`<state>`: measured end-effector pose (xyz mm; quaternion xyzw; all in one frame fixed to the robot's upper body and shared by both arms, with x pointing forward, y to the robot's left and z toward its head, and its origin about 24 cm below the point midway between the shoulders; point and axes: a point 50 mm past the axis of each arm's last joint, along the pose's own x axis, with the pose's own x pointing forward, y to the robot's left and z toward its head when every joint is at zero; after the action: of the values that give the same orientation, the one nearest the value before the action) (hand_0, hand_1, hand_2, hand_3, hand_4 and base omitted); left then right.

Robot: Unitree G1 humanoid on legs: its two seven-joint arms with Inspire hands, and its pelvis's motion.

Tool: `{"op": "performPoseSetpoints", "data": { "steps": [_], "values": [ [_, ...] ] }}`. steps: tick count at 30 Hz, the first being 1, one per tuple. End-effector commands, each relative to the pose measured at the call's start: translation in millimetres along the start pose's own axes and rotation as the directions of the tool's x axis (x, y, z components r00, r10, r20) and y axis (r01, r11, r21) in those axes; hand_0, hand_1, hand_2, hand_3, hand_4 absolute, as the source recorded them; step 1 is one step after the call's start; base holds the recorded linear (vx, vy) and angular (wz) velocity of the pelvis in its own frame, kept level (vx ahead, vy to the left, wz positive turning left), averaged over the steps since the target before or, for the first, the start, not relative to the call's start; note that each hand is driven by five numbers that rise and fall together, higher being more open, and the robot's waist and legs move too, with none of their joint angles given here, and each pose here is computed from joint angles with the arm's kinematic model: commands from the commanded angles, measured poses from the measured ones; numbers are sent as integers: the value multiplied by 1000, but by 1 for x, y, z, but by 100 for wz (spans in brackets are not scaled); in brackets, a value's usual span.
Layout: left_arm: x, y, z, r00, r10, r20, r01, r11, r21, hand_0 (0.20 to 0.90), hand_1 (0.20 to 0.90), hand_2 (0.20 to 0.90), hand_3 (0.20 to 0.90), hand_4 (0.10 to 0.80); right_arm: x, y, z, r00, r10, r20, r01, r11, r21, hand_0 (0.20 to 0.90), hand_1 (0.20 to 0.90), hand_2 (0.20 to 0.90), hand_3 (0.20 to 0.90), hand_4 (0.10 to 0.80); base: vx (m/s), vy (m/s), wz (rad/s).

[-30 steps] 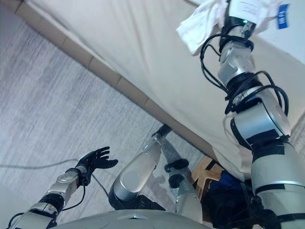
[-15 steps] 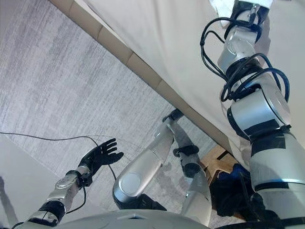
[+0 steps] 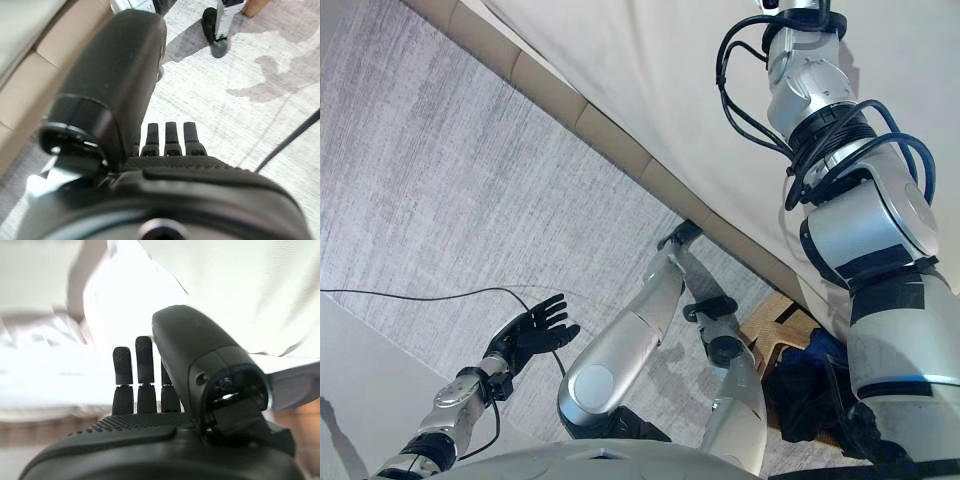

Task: Pick up the clothes from the bed and place them into the basket

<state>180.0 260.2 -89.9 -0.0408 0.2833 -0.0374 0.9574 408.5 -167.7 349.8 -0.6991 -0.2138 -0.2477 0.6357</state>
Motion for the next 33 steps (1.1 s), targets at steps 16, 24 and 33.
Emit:
{"op": "performPoseSetpoints", "data": {
  "steps": [16,24,33],
  "values": [
    [-14,33,-7,983,145,-108,-141,989,46,900,900,900,900,800,8,-41,24,982,-126,143,144,982,-121,900,900,900,900,800,-10,-11,-6],
    [-15,35,-7,983,137,-119,-132,990,53,900,900,900,900,800,12,-40,16,995,-54,80,77,944,-322,900,900,900,900,800,8,-13,-2],
    [-14,36,-3,985,133,-114,-127,990,56,900,900,900,900,800,13,-41,19,994,-34,104,74,908,-412,900,900,900,900,800,17,-2,4]
  ]
}}
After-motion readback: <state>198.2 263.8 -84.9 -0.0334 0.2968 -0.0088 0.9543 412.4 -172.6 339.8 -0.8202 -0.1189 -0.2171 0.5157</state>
